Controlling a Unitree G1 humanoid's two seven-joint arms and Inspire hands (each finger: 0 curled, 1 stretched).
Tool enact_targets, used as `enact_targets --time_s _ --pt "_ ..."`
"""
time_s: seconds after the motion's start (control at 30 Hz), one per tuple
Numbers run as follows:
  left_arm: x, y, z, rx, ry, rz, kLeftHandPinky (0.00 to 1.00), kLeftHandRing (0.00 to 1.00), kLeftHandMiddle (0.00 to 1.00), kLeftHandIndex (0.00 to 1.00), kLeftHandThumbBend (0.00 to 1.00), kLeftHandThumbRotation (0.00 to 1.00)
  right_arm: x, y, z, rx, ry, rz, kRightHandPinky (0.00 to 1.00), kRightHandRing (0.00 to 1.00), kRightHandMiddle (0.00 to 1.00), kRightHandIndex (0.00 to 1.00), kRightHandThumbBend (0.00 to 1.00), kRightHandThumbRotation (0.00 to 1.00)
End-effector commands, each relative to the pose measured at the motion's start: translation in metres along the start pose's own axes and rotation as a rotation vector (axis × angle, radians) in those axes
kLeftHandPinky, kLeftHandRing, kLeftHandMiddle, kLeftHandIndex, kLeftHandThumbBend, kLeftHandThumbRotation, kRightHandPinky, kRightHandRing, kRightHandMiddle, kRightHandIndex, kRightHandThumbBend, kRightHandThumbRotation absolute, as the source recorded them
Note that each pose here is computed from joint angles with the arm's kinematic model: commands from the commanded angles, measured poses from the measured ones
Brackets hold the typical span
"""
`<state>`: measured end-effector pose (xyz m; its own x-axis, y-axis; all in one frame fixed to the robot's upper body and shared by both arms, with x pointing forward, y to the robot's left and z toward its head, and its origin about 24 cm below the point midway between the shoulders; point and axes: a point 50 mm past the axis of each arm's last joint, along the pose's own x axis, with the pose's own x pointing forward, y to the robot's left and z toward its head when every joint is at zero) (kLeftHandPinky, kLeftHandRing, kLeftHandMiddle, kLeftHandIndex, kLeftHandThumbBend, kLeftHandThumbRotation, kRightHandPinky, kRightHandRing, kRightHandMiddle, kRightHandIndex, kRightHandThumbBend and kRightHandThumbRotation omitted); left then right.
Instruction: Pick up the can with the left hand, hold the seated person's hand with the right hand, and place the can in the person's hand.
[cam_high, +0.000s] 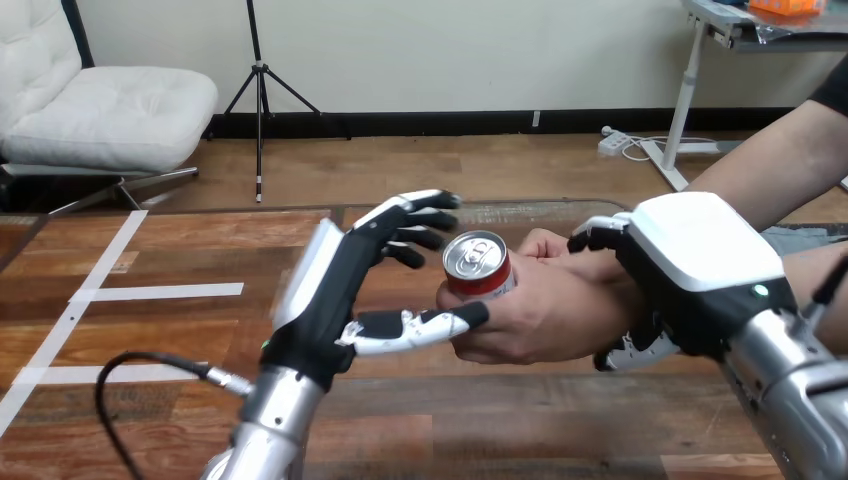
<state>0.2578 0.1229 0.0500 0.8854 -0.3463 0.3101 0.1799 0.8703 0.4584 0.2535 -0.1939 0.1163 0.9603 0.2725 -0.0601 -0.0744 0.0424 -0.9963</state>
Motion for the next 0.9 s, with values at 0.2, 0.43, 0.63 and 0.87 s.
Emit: enact_targets --time_s 0.2,0.43,0.63,0.87 --pt "-0.009 0.015 0.008 -0.04 -0.043 0.105 0.72 0.81 0.85 0.83 0.75 0.25 -0.011 -0.016 0.016 0.143 -0.028 -0.302 0.65 0.73 0.75 0.73 0.89 0.0" --pt "-0.018 0.015 0.008 -0.148 -0.042 0.178 0.7 0.78 0.81 0.81 0.74 0.23 -0.019 -0.005 0.024 0.256 -0.05 -0.446 0.66 0.72 0.75 0.72 0.83 0.0" --pt "-0.026 0.014 0.009 -0.189 -0.054 0.228 0.7 0.77 0.8 0.79 0.69 0.21 -0.025 0.005 0.031 0.343 -0.068 -0.551 0.67 0.73 0.74 0.72 0.73 0.0" --pt "-0.034 0.013 0.01 -0.221 -0.061 0.269 0.69 0.77 0.8 0.79 0.61 0.25 -0.03 0.016 0.039 0.437 -0.059 -0.628 0.66 0.73 0.75 0.73 0.62 0.0"
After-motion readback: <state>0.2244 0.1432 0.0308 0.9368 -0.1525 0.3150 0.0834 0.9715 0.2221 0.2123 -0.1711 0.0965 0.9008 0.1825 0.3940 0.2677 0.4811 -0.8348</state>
